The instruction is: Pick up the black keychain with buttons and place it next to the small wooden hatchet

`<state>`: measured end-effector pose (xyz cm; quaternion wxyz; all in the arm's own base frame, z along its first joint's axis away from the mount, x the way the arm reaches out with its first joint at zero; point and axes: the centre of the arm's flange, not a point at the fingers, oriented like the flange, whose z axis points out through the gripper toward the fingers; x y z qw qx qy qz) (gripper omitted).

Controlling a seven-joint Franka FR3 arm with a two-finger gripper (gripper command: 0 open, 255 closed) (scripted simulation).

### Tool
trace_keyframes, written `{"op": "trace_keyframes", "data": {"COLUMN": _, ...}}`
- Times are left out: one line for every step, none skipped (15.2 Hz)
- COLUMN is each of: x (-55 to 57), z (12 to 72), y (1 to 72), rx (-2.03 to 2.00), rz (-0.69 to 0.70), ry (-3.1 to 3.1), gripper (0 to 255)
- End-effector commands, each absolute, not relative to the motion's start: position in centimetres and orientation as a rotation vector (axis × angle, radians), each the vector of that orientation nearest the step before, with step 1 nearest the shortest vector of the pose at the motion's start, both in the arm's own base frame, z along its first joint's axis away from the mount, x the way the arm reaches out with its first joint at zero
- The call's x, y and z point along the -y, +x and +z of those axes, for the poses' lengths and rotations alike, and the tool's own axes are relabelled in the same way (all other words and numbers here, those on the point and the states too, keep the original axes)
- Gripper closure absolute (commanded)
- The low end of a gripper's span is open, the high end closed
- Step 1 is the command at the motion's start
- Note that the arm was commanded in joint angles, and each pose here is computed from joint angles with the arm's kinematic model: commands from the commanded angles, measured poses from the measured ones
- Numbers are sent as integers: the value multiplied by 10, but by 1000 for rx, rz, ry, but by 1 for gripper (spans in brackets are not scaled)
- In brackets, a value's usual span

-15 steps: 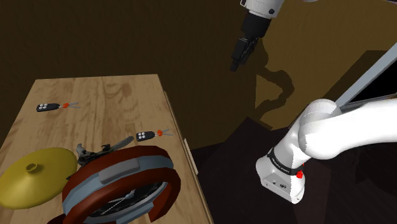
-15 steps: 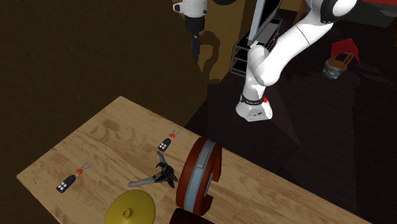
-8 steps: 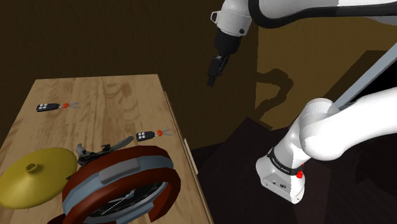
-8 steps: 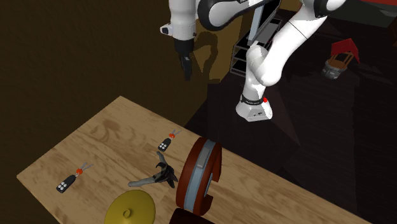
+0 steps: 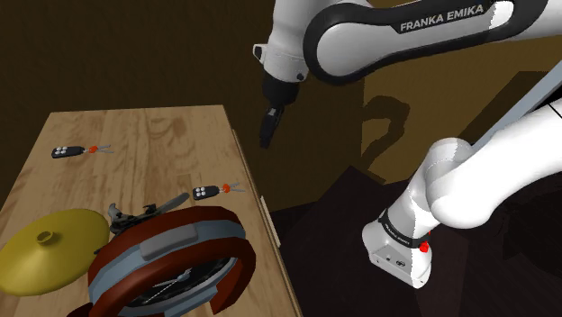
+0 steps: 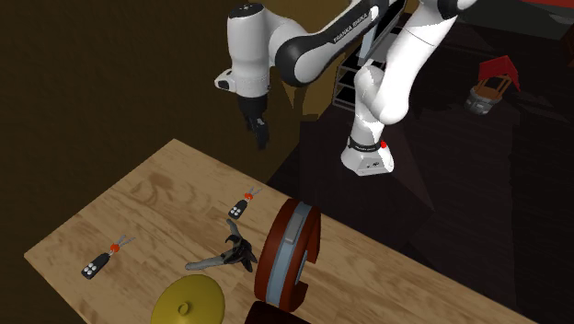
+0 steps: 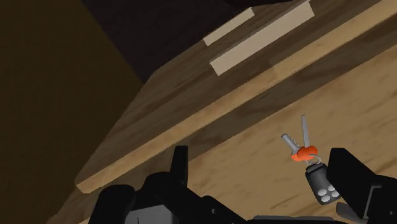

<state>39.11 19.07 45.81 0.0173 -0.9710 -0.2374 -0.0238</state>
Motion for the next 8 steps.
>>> {"op": "trace_keyframes", "data": {"x": -213, "z": 442, "y": 396, "rx": 816, "rz": -84, "ry": -3002, "gripper": 0}}
{"op": "trace_keyframes", "data": {"x": -224, "z": 435, "y": 398, "rx": 854, "rz": -88, "ry": -2995, "gripper": 0}}
{"op": "trace_keyframes", "data": {"x": -235, "z": 428, "y": 400, "rx": 892, "rz": -92, "ry": -2987, "gripper": 0}}
{"op": "trace_keyframes", "data": {"x": -246, "z": 420, "y": 402, "rx": 931, "rz": -96, "ry": -2979, "gripper": 0}}
{"op": "trace_keyframes", "data": {"x": -257, "z": 413, "y": 403, "rx": 969, "rz": -99, "ry": -2970, "gripper": 0}}
{"op": "trace_keyframes", "data": {"x": -268, "z": 405, "y": 404, "rx": 1006, "rz": -103, "ry": -2960, "gripper": 0}}
{"op": "trace_keyframes", "data": {"x": -279, "z": 398, "y": 405, "rx": 1044, "rz": -107, "ry": -2950, "gripper": 0}}
{"op": "trace_keyframes", "data": {"x": -290, "z": 390, "y": 406, "rx": 1082, "rz": -111, "ry": -2940, "gripper": 0}}
